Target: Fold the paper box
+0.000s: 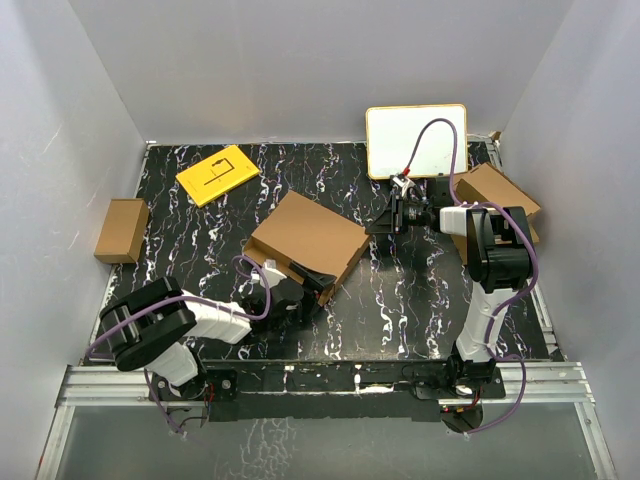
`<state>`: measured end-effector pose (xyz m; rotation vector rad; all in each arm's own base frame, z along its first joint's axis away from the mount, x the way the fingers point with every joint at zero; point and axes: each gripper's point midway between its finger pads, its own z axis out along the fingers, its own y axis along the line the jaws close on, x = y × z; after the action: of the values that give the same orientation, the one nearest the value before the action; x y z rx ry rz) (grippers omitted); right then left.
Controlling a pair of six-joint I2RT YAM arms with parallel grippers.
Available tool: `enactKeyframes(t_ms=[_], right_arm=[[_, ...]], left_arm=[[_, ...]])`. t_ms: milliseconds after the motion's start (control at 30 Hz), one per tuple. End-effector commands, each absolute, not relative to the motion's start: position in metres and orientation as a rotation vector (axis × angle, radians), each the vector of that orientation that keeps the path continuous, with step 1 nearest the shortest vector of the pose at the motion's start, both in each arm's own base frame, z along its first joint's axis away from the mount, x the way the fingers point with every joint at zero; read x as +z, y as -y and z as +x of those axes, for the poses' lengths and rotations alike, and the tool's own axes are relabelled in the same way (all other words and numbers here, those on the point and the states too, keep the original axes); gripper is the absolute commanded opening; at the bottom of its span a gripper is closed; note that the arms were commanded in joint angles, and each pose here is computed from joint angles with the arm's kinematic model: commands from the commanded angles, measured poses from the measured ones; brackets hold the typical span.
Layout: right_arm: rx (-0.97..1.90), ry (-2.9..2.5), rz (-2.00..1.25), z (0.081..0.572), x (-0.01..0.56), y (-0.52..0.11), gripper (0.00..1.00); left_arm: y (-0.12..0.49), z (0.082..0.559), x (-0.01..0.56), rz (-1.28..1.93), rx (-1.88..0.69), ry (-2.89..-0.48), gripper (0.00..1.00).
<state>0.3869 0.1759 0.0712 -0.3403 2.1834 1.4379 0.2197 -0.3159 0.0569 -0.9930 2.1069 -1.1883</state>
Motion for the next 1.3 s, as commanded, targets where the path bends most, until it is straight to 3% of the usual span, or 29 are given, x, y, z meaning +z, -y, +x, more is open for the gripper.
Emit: enactKeyframes(t_ms=[0,1267], right_arm=[[1.383,-2.190,-0.356,0.3859,0.0654,-0.1790,0.25],[1.387,-2.215,-0.376,0.3800,0.0577,-0.1873,0.21]], left_arm=[[0.3191,0.2268,0.0624,-1.039,-1.190,-2.066,0.73],[0.3213,0.2308,0.0622,-1.074,-1.168,-2.063,0.29]])
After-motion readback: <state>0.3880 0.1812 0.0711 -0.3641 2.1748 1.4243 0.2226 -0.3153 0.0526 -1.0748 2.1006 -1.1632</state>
